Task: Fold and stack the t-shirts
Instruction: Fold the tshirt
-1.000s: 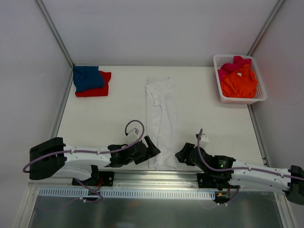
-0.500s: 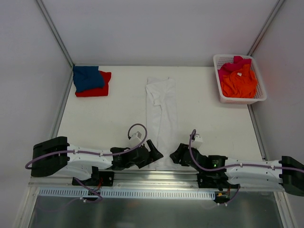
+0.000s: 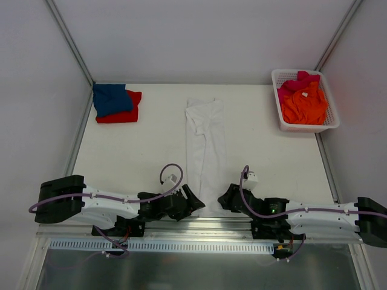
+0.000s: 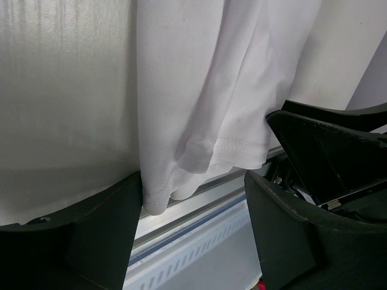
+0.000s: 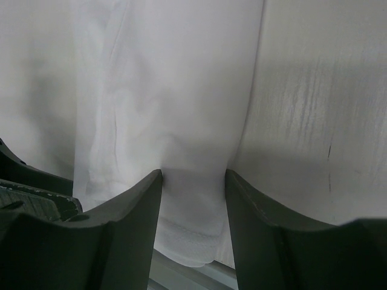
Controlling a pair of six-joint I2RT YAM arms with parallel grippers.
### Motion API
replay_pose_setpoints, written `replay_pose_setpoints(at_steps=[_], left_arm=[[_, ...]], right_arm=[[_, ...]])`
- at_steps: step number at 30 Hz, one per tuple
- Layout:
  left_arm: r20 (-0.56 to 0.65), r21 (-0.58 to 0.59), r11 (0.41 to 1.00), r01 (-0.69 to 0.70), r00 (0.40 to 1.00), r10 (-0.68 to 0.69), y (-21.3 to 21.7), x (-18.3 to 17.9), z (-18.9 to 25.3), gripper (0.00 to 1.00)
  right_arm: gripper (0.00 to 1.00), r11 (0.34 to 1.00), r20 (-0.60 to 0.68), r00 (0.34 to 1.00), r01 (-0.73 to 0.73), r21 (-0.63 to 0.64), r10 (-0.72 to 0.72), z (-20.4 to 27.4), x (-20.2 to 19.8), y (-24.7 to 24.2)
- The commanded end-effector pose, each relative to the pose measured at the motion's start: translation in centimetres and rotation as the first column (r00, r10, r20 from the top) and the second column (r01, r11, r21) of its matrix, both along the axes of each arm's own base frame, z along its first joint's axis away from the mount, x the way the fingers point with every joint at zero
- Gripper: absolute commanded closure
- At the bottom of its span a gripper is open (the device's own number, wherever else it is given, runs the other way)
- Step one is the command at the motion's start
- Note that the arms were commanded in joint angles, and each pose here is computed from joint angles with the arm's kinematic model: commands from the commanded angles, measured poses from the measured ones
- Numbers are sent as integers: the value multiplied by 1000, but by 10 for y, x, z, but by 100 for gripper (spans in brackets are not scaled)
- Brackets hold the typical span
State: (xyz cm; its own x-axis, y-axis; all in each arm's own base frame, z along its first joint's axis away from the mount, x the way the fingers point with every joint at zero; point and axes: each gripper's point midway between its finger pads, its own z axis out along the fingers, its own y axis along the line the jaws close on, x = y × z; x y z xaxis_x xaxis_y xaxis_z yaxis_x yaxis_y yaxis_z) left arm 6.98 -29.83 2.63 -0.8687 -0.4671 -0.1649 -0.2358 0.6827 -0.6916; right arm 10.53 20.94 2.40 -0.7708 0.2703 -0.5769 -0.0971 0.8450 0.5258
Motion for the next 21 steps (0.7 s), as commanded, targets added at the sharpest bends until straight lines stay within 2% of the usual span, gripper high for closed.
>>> replay_pose_setpoints(at_steps=[1,9,21], left_arm=[[-74,319,947,31,997,-8,76,-20,-63,32],[-91,347,937,24,996,8,83,-26,-71,47],[-69,385,923,-2,997,31,90,-21,-78,48]], right_arm=[[51,997,-35,999,-1,-82,-2,-17,-7,-17],[55,997,-35,999,-6,-79,3,-15,-10,-15],[61,996,-33,999,-14,-83,12,-15,-11,-12]])
